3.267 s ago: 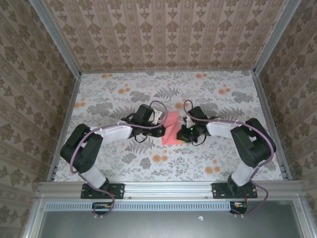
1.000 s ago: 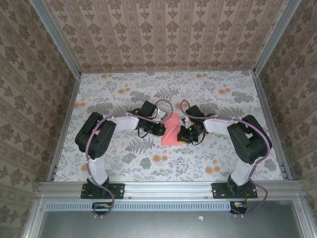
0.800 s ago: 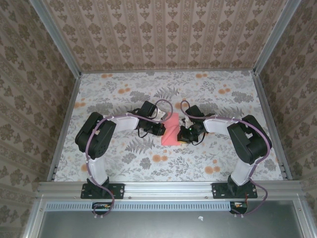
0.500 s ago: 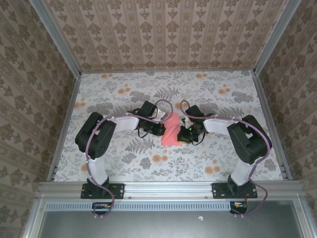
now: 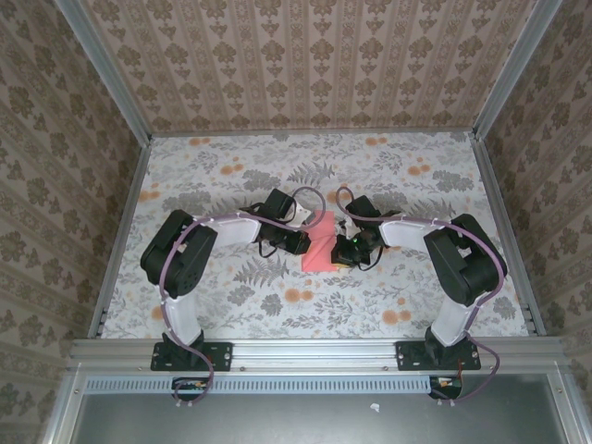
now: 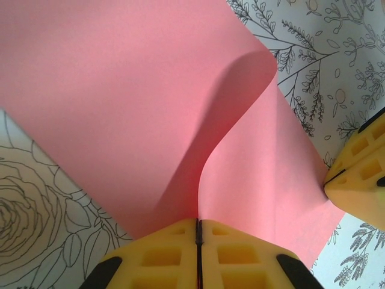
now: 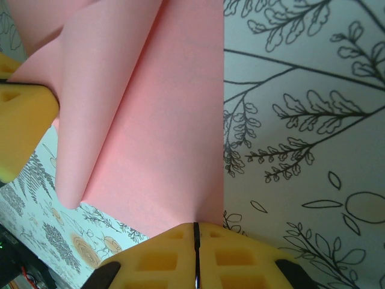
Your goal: Fold a paper plane with a square sheet of paper (fold left side to right side)
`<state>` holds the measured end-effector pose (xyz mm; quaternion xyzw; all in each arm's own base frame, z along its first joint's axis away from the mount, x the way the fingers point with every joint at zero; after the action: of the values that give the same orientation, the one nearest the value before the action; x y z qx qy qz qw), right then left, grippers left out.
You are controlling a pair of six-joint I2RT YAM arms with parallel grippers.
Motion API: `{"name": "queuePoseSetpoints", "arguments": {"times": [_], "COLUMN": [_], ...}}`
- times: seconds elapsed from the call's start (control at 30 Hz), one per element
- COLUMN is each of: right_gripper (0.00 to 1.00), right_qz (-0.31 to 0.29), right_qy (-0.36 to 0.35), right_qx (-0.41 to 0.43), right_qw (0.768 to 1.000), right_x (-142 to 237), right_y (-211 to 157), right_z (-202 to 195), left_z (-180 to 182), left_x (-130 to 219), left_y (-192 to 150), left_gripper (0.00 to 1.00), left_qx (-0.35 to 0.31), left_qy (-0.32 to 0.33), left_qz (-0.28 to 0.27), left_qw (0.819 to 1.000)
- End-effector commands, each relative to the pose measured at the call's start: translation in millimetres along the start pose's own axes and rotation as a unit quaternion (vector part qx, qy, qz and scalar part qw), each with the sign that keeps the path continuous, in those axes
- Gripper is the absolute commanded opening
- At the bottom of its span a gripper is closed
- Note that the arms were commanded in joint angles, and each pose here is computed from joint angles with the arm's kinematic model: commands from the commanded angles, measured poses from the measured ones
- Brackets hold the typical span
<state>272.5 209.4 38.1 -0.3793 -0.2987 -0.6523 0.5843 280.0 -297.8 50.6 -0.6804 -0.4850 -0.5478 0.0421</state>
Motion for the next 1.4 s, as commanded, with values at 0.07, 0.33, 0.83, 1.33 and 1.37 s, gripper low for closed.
{"name": "queuePoseSetpoints", "arguments": {"times": [0.07,0.33,0.83,1.33,1.37], "right_gripper": [0.08,0.08,0.08,0.08,0.08], "right_qz": [0.021,0.023,0.026,0.027,0.027], "right_qy": [-0.051,-0.050,-0.052,-0.057,-0.056], "right_qx": [-0.017,-0.016,-0.017,-0.018,-0.018], "right_qw": [0.998,0.998,0.998,0.998,0.998], "right_x": [-9.0,-8.9,-9.5,-9.7,-9.5], "right_y": [-9.3,-9.0,-10.4,-11.8,-11.6], "right_z": [-21.5,-20.3,-22.1,-24.3,-24.0], "left_z": [-8.3,-5.9,-4.0,-1.8,-2.1], "left_x": [15.1,11.7,1.3,-2.9,-3.3], "left_y": [16.6,13.6,12.1,10.2,10.3], "left_gripper": [0.08,0.08,0.09,0.09,0.09], "left_qx": [-0.033,-0.033,-0.032,-0.034,-0.035], "left_qy": [0.006,0.009,0.002,0.006,0.006], "left_qz": [-0.027,-0.020,-0.014,-0.011,-0.012], "left_qw": [0.999,0.999,0.999,0.999,0.999]}}
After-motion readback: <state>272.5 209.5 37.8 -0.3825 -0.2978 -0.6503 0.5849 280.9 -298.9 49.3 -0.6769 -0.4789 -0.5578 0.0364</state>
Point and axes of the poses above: each hand's point on the last joint's axis, 136 mm out from that joint toward the fingers, its own x axis back along the fingers, its own z axis along the line the jaws close on, y = z × x, the point moved 3 cm from there along x, back along the fingers, and after that the axes turned 5 degrees about -x, right-handed, at the moved point
